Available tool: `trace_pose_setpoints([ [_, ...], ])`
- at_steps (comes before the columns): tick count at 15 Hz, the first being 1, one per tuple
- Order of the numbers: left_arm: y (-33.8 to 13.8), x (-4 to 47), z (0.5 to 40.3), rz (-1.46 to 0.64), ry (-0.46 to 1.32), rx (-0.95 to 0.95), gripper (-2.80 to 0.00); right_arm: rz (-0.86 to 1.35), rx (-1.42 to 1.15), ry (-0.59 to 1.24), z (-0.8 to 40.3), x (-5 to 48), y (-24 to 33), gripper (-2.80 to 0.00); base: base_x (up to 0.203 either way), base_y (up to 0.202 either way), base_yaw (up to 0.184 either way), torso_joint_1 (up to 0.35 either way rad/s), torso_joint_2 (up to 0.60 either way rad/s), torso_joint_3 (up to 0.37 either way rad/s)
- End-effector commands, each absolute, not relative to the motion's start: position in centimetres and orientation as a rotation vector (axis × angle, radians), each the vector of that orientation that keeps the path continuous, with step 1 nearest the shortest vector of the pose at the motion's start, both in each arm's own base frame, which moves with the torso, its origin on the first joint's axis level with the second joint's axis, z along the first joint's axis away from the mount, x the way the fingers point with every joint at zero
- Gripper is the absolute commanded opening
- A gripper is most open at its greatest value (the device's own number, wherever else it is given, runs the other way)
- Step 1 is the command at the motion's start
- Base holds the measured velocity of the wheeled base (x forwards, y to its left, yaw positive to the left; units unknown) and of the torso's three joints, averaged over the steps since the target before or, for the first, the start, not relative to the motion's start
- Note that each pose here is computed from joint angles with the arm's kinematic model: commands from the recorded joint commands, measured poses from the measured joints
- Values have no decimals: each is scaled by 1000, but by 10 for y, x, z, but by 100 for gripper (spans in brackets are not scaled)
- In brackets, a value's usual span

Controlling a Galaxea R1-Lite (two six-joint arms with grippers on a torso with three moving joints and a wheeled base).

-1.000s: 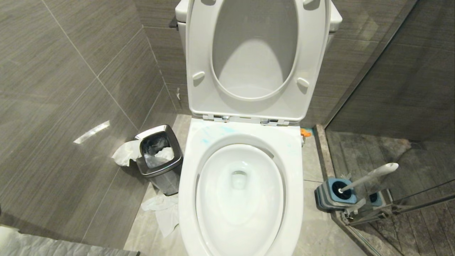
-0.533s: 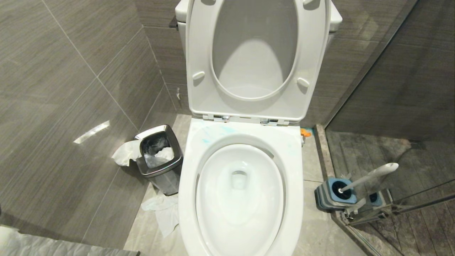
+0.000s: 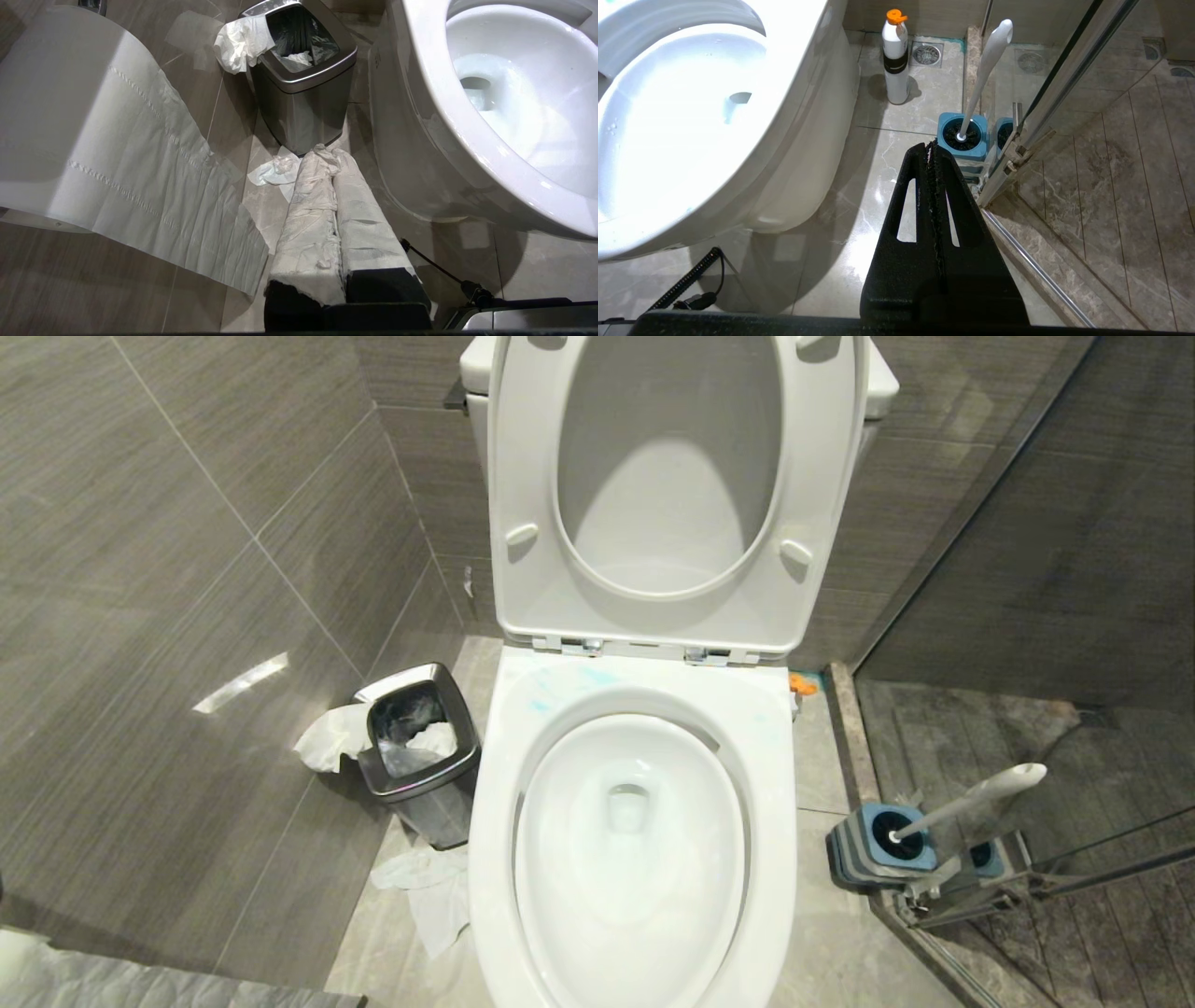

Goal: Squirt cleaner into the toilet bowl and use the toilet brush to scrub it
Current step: Pour in the cleaning agent

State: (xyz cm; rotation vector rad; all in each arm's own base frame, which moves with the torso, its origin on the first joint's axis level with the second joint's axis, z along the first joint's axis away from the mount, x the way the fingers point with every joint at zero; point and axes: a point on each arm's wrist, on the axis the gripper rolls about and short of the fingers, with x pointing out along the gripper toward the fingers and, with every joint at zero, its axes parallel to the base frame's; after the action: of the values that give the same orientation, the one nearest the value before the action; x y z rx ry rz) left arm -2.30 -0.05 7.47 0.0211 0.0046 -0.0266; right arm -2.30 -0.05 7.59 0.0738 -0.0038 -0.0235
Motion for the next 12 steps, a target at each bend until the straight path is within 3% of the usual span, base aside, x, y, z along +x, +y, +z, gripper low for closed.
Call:
trace_pose_setpoints([
  [1,-1,-23,74,-26,9,21,-280,-25,73,12,76,-22,0,-280,0,0,0,0,0,0],
  [5,-1,-23,74,-27,9,21,-280,-22,64,83,86,-17,0,-280,0,0,0,0,0,0],
  [12,-1,-23,74,-27,9,21,-280,77,77,336,184,41,2,-280,0,0,0,0,0,0],
])
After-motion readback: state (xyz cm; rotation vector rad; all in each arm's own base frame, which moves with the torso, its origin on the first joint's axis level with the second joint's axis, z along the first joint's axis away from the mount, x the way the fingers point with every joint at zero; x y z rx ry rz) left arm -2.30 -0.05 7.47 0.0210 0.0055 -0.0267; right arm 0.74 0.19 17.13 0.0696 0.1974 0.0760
